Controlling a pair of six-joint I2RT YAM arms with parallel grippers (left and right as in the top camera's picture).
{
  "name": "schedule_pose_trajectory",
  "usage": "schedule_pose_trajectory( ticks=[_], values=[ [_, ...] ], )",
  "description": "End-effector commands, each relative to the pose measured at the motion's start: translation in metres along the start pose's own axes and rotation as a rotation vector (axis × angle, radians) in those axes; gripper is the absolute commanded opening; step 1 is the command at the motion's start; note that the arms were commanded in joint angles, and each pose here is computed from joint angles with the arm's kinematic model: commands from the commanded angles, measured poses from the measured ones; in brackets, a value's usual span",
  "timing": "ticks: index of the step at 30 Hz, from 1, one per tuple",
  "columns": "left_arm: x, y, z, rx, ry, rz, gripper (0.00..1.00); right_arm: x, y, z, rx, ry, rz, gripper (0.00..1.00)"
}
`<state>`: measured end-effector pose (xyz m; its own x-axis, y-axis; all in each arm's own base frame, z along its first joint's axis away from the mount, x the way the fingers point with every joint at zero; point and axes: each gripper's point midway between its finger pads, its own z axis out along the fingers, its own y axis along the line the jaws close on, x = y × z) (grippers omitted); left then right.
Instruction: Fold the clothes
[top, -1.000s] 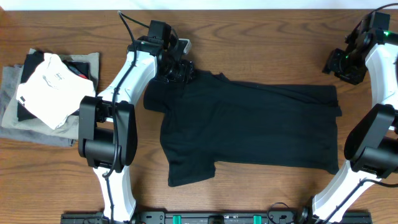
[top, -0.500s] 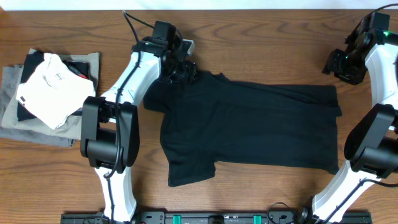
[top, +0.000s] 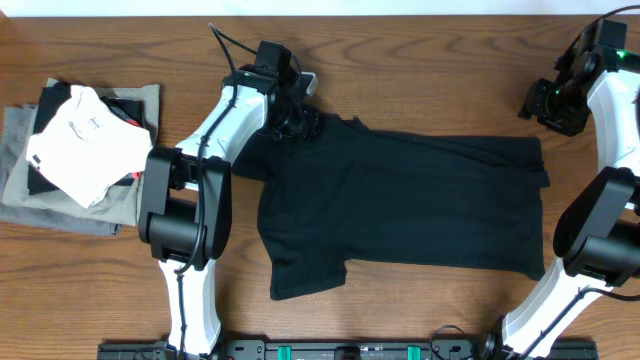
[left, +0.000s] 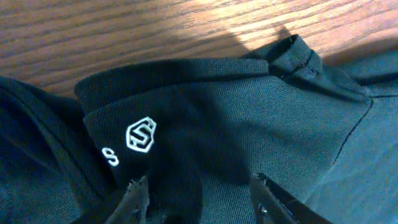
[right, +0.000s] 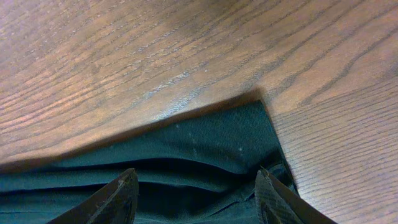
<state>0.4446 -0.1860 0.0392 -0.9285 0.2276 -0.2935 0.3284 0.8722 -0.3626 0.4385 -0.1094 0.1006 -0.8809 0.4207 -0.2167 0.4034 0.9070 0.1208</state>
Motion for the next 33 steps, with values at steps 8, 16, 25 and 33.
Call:
schedule_pose_trajectory(
  ticks=[8, 16, 25, 33],
  values=[
    [-0.008, 0.006, 0.003, -0.013, -0.024, -0.008, 0.15, 0.002, 0.000, 0.000, 0.008, 0.004, -0.020, 0.58],
    [-0.011, 0.002, -0.006, -0.013, -0.041, -0.001, 0.06, 0.003, -0.001, 0.000, 0.008, 0.008, -0.019, 0.57],
    [0.007, -0.003, -0.018, -0.014, 0.025, -0.026, 0.06, 0.004, -0.001, 0.000, 0.009, 0.011, -0.019, 0.57],
    [0.004, -0.015, -0.049, -0.012, -0.005, -0.003, 0.06, 0.004, -0.001, 0.000, 0.009, 0.012, -0.019, 0.56]
  ],
)
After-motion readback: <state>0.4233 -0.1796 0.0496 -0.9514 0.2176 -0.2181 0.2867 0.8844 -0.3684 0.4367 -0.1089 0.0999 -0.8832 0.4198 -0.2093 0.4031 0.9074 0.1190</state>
